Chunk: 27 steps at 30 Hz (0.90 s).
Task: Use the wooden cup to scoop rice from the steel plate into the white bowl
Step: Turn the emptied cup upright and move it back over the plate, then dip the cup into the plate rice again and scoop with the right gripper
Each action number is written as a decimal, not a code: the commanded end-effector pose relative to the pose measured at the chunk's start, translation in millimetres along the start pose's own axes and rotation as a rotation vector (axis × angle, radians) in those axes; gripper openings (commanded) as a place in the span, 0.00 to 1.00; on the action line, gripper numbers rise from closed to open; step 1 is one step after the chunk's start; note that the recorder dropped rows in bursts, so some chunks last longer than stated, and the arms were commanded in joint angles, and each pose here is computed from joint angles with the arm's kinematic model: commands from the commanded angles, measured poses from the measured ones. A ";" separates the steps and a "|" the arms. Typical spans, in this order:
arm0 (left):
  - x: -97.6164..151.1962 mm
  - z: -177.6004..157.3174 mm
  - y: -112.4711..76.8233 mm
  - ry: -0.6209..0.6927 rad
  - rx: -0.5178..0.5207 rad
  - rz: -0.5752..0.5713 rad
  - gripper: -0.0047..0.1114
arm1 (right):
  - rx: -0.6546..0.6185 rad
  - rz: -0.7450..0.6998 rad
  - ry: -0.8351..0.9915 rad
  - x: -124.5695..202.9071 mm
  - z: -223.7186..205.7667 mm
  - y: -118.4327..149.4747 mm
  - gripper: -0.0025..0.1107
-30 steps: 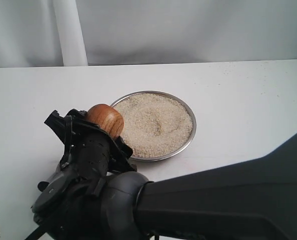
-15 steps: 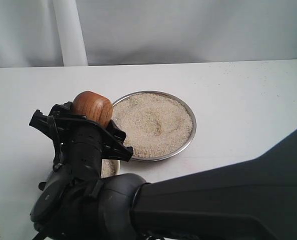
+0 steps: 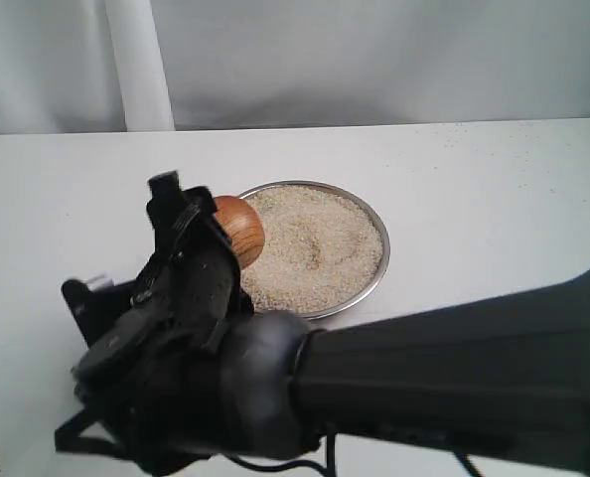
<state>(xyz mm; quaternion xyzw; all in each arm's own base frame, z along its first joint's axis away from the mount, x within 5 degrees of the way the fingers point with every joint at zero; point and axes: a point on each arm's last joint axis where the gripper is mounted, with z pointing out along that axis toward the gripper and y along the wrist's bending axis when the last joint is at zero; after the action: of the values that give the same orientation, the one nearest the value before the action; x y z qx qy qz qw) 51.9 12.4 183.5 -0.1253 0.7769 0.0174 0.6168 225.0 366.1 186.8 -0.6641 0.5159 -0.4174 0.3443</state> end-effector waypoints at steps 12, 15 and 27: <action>0.0 0.6 -0.3 0.003 0.003 -0.005 0.04 | -0.032 0.203 0.203 136.9 79.5 -69.1 0.02; 0.0 0.6 -0.3 0.003 0.003 -0.005 0.04 | -0.030 0.035 0.222 145.1 102.9 -60.9 0.02; 0.0 0.6 -0.3 0.003 0.003 -0.005 0.04 | -0.076 -0.179 0.248 118.6 165.0 -30.9 0.02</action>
<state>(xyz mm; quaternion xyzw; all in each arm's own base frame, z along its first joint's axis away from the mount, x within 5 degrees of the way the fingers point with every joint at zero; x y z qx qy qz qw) 51.9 12.4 183.5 -0.1253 0.7769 0.0174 0.6168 394.0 258.2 175.9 -0.6487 0.5361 -0.4908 0.2255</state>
